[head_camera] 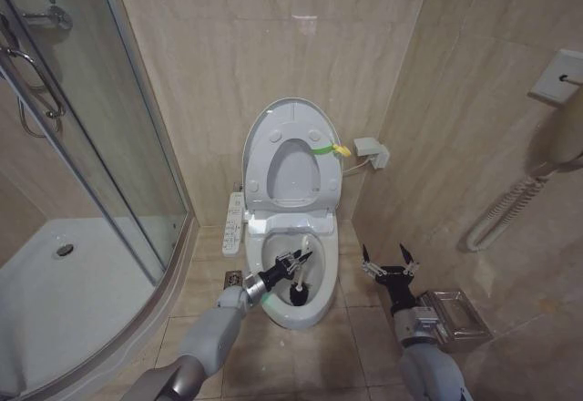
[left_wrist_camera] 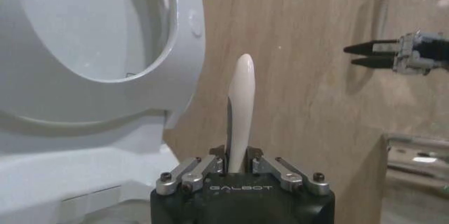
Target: Open the toilet lid, clean the toilet bowl with a toilet brush, close the toilet lid, and flush.
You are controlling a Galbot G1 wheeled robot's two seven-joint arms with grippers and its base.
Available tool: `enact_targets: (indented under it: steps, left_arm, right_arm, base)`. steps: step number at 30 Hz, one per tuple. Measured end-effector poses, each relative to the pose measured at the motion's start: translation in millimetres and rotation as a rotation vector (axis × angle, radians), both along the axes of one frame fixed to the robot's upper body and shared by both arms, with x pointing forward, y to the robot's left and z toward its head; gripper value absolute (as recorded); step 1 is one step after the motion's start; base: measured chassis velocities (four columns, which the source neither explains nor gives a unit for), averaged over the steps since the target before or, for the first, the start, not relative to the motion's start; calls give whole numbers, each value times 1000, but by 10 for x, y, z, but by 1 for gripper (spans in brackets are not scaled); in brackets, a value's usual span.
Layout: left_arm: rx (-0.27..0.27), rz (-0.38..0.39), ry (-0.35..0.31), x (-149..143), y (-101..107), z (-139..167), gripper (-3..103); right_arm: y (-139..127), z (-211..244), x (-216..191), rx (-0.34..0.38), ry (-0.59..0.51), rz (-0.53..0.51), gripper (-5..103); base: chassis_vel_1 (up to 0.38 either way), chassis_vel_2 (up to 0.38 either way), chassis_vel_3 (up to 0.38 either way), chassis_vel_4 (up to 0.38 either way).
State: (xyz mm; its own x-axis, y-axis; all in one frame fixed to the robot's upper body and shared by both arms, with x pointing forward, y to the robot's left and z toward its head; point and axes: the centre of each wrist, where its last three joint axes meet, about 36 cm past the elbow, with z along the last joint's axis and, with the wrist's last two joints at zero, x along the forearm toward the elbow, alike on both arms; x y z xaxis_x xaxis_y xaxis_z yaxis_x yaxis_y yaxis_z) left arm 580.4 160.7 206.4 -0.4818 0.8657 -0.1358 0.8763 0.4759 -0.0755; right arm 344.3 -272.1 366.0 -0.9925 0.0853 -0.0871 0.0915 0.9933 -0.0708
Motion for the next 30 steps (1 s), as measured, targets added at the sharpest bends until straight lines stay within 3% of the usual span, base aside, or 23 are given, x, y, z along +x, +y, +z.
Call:
enact_targets:
  steps: [8,13,16,20,23,25,30]
  left_arm:
    - [-35,48,-126,246,-278,337,18]
    - [-104,55,-79,203,-456,320,18]
    - [-135,60,-9,107,-515,187,18]
    - [-116,55,21,60,-479,77,18]
    - [-65,40,43,17,-357,-43,18]
    - [-41,36,36,21,-289,-58,18]
    - [82,12,-25,57,41,-85,18]
  right_arm:
    - [0,0,0,0,0,0,100]
    - [0,0,0,0,0,0,100]
    - [0,0,0,0,0,0,100]
    - [0,0,0,0,0,0,100]
    - [0,0,0,0,0,0,100]
    - [0,0,0,0,0,0,100]
    - [0,0,0,0,0,0,100]
  base:
    - [0,0,0,0]
    - [0,0,0,0]
    - [0,0,0,0]
    - [0,0,0,0]
    - [0,0,0,0]
    - [0,0,0,0]
    - [0,0,0,0]
